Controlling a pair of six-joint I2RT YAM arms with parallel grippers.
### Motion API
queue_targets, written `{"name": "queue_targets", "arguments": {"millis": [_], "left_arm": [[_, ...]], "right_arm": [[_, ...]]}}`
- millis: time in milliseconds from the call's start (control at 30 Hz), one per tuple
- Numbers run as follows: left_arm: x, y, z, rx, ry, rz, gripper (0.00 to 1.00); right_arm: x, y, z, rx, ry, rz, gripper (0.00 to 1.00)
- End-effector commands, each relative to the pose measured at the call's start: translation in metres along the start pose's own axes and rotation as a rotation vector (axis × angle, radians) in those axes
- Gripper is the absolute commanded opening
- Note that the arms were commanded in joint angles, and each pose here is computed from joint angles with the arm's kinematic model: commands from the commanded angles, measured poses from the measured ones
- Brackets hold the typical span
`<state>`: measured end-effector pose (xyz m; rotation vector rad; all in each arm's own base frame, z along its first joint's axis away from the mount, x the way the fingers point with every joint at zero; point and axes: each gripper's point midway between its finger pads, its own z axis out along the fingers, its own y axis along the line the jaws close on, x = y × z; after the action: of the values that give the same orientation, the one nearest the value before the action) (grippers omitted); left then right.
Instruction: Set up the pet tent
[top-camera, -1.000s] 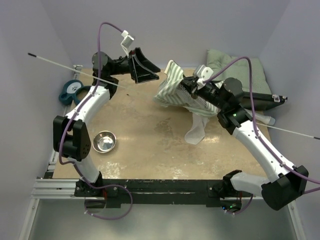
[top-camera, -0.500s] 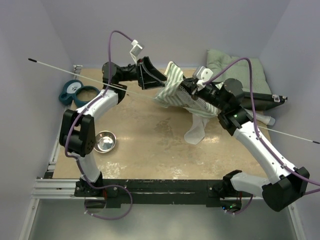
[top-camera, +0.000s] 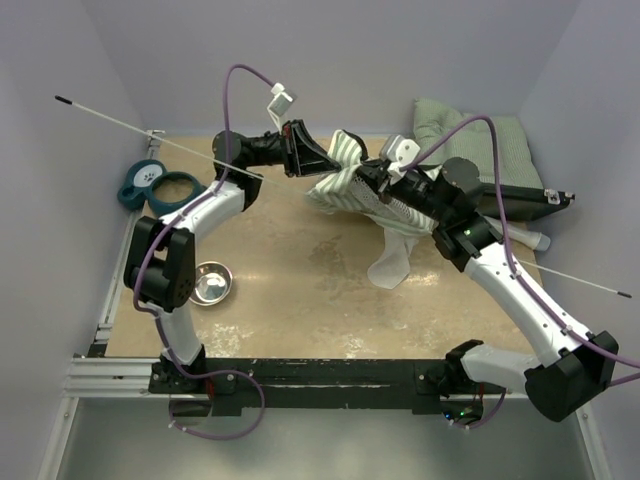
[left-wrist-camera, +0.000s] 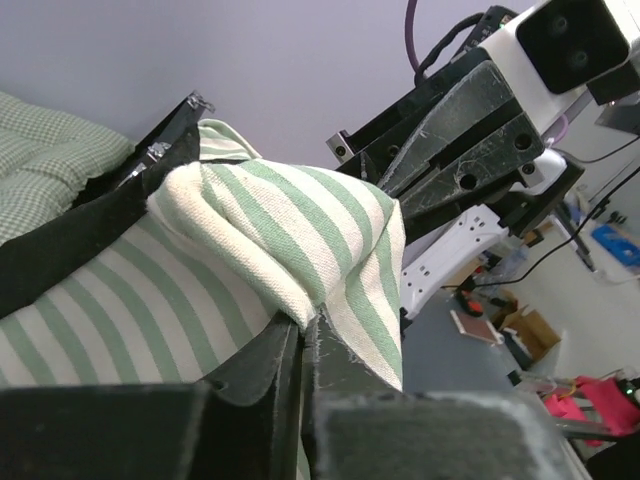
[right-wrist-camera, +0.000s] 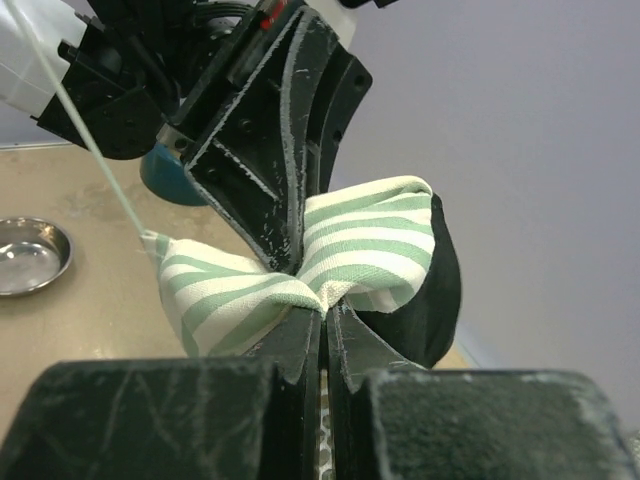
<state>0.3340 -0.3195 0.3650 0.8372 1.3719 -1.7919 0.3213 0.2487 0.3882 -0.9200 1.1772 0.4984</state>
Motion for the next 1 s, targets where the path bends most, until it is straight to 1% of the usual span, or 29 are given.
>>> {"name": "queue_targets", "arguments": {"millis": [0,33,67,133,167,200,267,300,333,400,467,533,600,667,733,800,967], "left_arm": [[-0.008,-0.007,-0.003,0.032,-0.013,0.088,0.00],[-0.008,-0.009,-0.005,0.032,-0.009,0.093,0.00],[-0.009,-0.008,-0.009,0.025,-0.012,0.098,0.00],[-0.011,-0.007,-0.016,0.021,-0.008,0.119,0.00],[-0.011,-0.008,-0.019,0.020,-0.004,0.137,0.00],[-0.010,-0.007,-0.021,0.022,0.004,0.150,0.00],[-0.007,-0.009,-0.023,0.034,0.035,0.177,0.00],[-0.006,-0.009,-0.023,0.037,0.041,0.186,0.00],[-0.004,-0.009,-0.023,0.041,0.052,0.192,0.00],[-0.003,-0.009,-0.023,0.045,0.073,0.204,0.00],[0.000,-0.006,-0.024,0.041,0.094,0.192,0.00],[0.002,-0.004,-0.025,0.037,0.109,0.182,0.00],[0.003,-0.004,-0.025,0.031,0.117,0.178,0.00],[0.003,-0.003,-0.026,0.026,0.125,0.190,0.00],[0.004,-0.004,-0.026,0.023,0.132,0.192,0.00],[0.004,-0.004,-0.026,0.023,0.137,0.199,0.00],[0.005,-0.003,-0.027,0.016,0.145,0.205,0.00]], "right_arm": [[-0.021,-0.004,-0.003,0.015,-0.035,-0.027,0.00],[-0.020,-0.002,-0.005,0.006,-0.020,-0.026,0.03],[-0.024,-0.001,-0.006,-0.009,-0.024,-0.032,0.13],[-0.027,0.007,-0.010,-0.045,-0.005,0.000,0.48],[-0.029,0.011,-0.010,-0.073,0.010,0.020,0.61],[-0.032,0.015,-0.012,-0.099,0.029,0.045,0.71],[-0.043,0.021,-0.010,-0.158,0.034,0.091,0.81],[-0.051,0.022,-0.009,-0.171,0.029,0.120,0.87],[-0.056,0.023,-0.007,-0.191,0.024,0.138,0.99],[-0.074,0.019,-0.001,-0.206,0.000,0.157,0.98],[-0.078,0.005,0.007,-0.192,-0.004,0.208,0.98],[-0.067,-0.014,0.015,-0.199,0.024,0.249,0.98],[-0.044,-0.031,0.018,-0.240,0.071,0.273,0.98],[-0.027,-0.037,0.023,-0.298,0.109,0.239,0.98],[-0.012,-0.033,0.027,-0.371,0.148,0.210,0.96],[0.003,-0.025,0.029,-0.432,0.181,0.248,0.96],[0.013,-0.021,0.036,-0.464,0.175,0.272,0.96]]}}
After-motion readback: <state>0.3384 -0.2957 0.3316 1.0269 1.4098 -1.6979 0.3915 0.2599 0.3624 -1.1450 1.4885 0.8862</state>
